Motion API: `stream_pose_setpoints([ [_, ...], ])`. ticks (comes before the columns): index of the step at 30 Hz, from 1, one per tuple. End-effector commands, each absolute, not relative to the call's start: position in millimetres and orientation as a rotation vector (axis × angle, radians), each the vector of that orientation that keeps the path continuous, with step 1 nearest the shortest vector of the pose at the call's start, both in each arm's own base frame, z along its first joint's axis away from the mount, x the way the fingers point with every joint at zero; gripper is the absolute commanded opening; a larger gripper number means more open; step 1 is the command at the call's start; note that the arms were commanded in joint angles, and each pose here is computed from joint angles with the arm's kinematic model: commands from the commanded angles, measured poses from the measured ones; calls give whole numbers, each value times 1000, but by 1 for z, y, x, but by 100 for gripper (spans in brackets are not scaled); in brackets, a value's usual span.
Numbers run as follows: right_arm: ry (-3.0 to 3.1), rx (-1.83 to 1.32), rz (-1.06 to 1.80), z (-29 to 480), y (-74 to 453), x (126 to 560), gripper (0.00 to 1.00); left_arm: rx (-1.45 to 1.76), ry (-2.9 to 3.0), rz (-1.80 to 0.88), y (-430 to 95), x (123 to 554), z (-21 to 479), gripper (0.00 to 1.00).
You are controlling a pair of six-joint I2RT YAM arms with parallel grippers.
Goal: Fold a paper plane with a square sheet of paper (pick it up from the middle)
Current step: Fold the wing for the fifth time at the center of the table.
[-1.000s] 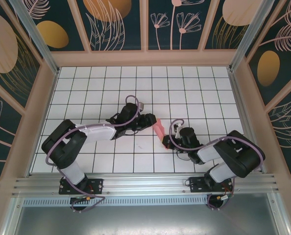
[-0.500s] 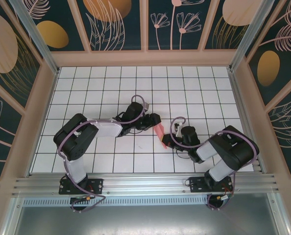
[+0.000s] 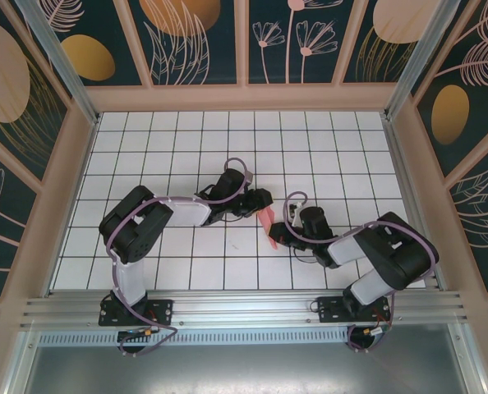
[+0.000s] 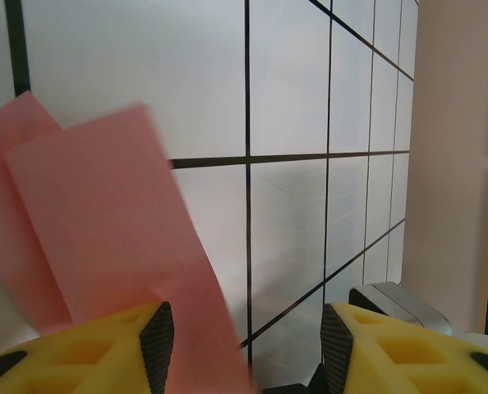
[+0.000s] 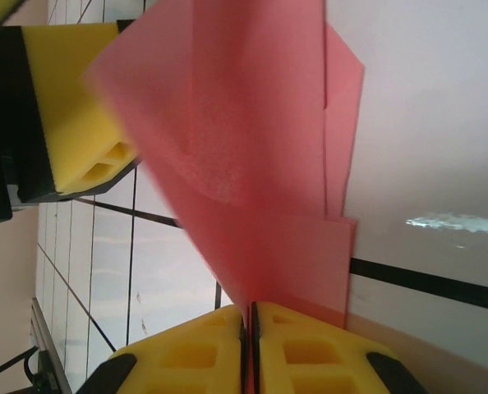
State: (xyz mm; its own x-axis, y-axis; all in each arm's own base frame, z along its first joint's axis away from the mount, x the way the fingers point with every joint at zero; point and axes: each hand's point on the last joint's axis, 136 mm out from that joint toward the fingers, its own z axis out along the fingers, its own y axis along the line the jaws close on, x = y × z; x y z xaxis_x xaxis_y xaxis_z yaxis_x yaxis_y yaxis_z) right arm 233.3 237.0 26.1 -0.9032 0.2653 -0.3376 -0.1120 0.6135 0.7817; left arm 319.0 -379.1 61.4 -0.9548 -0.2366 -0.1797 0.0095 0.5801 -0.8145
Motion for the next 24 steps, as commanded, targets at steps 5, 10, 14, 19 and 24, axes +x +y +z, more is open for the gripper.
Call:
stream_pose_setpoints([
  [5,2445,-30,1065,35,241,241,23,-209,2551,-1271,-380,325,63,54],
  [10,2459,-58,973,36,239,251,24,-200,2558,-1263,-381,325,62,54],
  [14,2452,-66,968,40,242,256,23,-191,2563,-1239,-380,327,61,54],
  [19,2468,-42,960,37,241,260,3,-176,2577,-1230,-381,327,59,54],
  [24,2497,2,1029,27,242,253,0,-172,2584,-1213,-380,326,58,55],
])
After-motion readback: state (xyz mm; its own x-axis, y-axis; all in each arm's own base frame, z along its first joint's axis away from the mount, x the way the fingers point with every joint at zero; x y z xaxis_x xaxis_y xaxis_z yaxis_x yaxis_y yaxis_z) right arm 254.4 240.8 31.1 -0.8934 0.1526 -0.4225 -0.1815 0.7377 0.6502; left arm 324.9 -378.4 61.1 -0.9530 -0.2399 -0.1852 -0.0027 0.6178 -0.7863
